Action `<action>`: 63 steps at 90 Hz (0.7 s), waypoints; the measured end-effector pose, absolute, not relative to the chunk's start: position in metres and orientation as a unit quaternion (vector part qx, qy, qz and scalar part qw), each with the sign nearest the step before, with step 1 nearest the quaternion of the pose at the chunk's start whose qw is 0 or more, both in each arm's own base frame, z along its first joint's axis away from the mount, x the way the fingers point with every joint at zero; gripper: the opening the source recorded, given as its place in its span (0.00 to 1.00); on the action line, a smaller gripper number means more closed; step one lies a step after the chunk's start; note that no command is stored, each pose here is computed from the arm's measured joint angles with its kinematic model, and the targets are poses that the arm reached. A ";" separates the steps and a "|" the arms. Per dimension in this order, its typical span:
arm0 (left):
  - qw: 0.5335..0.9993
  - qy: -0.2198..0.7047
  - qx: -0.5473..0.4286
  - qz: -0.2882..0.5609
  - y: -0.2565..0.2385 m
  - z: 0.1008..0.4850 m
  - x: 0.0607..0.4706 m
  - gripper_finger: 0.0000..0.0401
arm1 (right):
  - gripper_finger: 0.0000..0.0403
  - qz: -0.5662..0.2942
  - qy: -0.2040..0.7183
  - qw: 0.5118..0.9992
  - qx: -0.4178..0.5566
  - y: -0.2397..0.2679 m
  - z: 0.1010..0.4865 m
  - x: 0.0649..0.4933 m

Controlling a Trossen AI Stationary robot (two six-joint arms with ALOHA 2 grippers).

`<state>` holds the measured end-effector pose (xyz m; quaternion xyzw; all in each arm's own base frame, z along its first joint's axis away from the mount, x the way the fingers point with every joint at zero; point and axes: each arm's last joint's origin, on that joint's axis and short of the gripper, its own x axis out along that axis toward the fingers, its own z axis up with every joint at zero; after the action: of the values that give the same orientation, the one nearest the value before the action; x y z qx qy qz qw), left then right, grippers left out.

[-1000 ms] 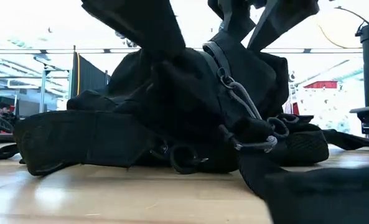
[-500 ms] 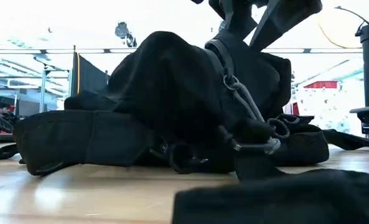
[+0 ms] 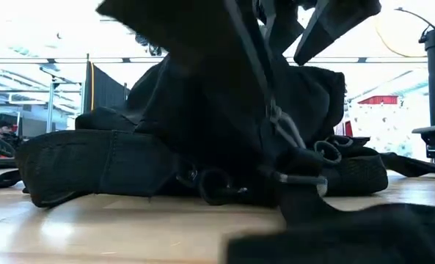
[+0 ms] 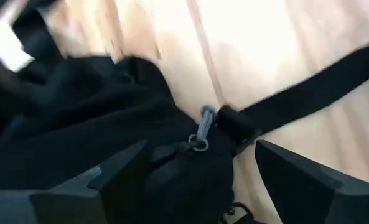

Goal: Unpack backpack
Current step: Close the black backpack

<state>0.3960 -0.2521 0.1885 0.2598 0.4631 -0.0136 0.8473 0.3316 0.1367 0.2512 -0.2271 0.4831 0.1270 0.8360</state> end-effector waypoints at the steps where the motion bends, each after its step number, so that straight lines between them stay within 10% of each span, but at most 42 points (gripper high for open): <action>1: 0.846 0.465 0.259 -0.013 -0.252 0.188 0.396 0.70 | 0.55 0.127 0.483 0.836 -0.227 0.137 0.251 0.331; 18: 0.857 0.472 0.205 0.022 -0.244 0.187 0.400 0.64 | 0.55 0.127 0.487 0.834 -0.228 0.136 0.251 0.331; 50: 0.800 0.556 0.224 0.022 -0.236 0.170 0.388 0.07 | 0.55 0.128 0.503 0.823 -0.231 0.136 0.252 0.325; 63: 0.763 0.613 0.199 0.038 -0.236 0.169 0.371 0.03 | 0.55 0.120 0.520 0.817 -0.218 0.137 0.254 0.317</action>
<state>0.3707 -0.2359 0.1690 0.1988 0.6133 0.0382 0.7634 0.3173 0.1366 0.2545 -0.2181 0.5197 0.1204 0.8172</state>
